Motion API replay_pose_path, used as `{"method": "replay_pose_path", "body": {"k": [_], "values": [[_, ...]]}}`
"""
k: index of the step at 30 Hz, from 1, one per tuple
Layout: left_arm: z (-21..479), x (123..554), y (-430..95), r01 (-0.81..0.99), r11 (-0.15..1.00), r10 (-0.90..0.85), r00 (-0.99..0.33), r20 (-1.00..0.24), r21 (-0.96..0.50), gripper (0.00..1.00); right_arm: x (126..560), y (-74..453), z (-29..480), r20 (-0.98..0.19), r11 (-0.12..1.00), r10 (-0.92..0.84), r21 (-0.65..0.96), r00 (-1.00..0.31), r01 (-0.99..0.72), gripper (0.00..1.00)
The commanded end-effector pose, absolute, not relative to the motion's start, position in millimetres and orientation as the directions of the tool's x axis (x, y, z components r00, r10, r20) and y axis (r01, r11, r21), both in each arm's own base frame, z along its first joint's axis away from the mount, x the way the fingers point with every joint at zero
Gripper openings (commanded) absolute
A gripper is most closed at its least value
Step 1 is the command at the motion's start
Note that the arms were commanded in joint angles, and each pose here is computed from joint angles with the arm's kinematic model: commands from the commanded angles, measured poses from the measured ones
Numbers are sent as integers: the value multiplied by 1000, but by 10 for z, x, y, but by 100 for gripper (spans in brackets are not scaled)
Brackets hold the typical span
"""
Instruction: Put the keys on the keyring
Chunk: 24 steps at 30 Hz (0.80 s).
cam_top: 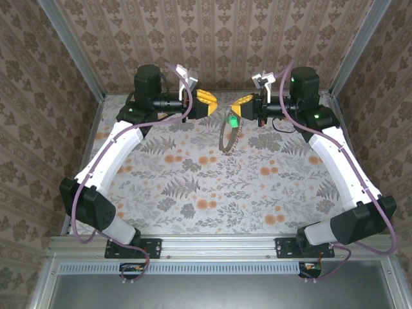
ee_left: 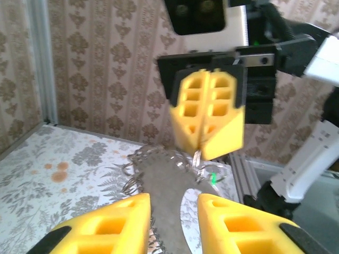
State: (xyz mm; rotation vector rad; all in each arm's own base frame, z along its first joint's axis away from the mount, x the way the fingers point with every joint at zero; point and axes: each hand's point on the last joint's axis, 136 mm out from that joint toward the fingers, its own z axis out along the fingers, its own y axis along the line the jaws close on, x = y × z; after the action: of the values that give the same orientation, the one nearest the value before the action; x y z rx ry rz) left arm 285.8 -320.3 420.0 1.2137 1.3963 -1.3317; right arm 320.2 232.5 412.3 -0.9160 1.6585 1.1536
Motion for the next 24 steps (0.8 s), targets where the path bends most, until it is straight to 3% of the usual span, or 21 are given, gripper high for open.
{"method": "replay_pose_path", "body": {"k": [1,24], "values": [[4099,2757,-3200,970,-134,139,-185,-973,-204,34,3053,2334,3985,-919,234,-160,319,-361,-918,0],[3951,2705,-3431,931,-260,164,-220,-962,-257,34,3160,2470,3897,-915,193,-145,346,-376,-918,0]]}}
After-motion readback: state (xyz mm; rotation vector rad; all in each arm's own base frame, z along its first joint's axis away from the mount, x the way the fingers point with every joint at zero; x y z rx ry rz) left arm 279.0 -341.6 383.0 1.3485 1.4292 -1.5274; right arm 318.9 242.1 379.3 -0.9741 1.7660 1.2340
